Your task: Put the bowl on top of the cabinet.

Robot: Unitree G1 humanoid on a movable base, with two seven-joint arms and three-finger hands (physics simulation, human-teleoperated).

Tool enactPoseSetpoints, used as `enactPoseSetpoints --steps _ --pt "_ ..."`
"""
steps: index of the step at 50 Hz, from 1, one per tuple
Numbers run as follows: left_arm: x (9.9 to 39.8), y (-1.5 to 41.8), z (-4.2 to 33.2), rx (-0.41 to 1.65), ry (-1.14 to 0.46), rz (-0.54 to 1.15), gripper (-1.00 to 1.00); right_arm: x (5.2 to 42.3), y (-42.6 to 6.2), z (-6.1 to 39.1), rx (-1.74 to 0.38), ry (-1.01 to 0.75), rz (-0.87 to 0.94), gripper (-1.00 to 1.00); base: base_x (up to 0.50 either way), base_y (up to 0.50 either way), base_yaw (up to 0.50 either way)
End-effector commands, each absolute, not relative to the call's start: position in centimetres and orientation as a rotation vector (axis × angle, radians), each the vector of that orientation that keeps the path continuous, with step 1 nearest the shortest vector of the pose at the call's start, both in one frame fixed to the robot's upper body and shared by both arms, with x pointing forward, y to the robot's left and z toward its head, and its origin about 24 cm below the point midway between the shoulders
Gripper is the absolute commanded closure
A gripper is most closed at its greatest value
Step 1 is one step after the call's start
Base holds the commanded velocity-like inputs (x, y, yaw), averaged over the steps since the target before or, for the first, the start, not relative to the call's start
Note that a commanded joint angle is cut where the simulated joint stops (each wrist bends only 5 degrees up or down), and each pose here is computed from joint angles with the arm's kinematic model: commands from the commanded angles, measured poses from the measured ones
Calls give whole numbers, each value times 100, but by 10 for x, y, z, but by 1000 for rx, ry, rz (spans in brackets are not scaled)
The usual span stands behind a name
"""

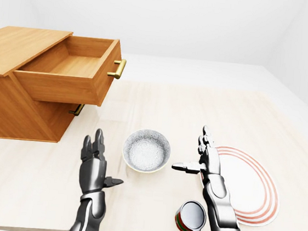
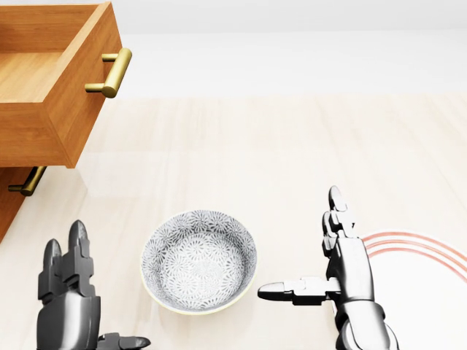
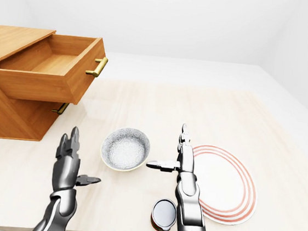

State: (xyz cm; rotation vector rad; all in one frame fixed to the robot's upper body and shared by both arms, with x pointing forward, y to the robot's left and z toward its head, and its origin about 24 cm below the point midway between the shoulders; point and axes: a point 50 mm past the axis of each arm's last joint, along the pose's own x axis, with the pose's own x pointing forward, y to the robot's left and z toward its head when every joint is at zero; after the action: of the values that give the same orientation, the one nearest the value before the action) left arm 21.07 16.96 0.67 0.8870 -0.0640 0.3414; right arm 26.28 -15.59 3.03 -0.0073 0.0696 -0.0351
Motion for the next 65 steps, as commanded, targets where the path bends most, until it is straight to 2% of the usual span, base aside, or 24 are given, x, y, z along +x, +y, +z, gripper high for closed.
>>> enactPoseSetpoints --steps 1,51,65 --pt "213 158 10 1138 -167 236 -100 263 -155 29 -8 71 -32 -100 0 0 0" --pt "222 105 -10 1320 -297 -50 -100 264 -152 27 -19 77 -20 -100 0 0 0" --pt "227 95 -7 1322 -332 -75 -100 265 -152 26 -21 79 -21 -100 0 0 0"
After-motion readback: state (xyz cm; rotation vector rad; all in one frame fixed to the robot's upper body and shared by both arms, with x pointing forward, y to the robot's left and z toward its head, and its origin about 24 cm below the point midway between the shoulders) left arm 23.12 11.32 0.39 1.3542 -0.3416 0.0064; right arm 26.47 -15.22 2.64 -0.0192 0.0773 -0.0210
